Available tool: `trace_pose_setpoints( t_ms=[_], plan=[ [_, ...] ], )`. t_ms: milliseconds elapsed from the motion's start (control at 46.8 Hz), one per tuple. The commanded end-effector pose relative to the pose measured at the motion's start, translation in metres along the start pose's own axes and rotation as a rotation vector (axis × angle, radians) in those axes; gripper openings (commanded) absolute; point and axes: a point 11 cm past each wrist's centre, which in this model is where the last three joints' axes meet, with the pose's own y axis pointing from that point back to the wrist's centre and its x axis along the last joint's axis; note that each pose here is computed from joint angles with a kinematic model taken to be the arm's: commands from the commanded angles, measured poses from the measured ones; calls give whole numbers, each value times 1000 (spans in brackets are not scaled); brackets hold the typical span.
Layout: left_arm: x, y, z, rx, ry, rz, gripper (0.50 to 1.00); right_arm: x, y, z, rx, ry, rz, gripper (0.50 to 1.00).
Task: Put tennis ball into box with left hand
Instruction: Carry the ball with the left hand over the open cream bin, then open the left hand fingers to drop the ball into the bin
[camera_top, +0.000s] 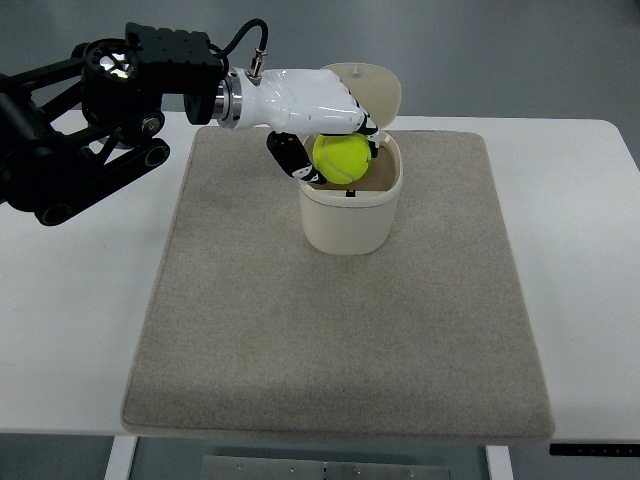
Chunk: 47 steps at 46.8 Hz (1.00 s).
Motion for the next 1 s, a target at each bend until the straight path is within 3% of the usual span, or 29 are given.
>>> trace_pose_setpoints(
  t_ms=[0, 85, 128, 214, 363, 492, 791, 898, 983],
  plan=[
    [-1, 0, -3, 8, 4, 3, 500, 0, 0, 0, 0, -1, 0, 903],
    [0, 0, -4, 10, 9, 12, 508, 0, 0, 0, 0, 0, 0, 903],
    [0, 0, -5, 10, 15, 14, 606, 0, 0, 0, 0, 1, 1, 901],
    [-2, 0, -5, 12, 19, 11, 688, 0, 0, 0, 0, 0, 0, 903],
    [-3, 0, -5, 8, 30, 14, 771, 0, 0, 0, 0, 0, 0, 903],
    [-3, 0, -3, 4, 31, 13, 812, 0, 0, 0, 0, -1, 0, 903],
    [-2, 1, -4, 1, 47, 20, 848, 0, 0, 0, 0, 0, 0, 903],
    [-2, 2, -4, -1, 53, 24, 962, 0, 0, 0, 0, 0, 0, 903],
    [0, 4, -3, -8, 64, 31, 990, 0, 0, 0, 0, 0, 0, 903]
  ],
)
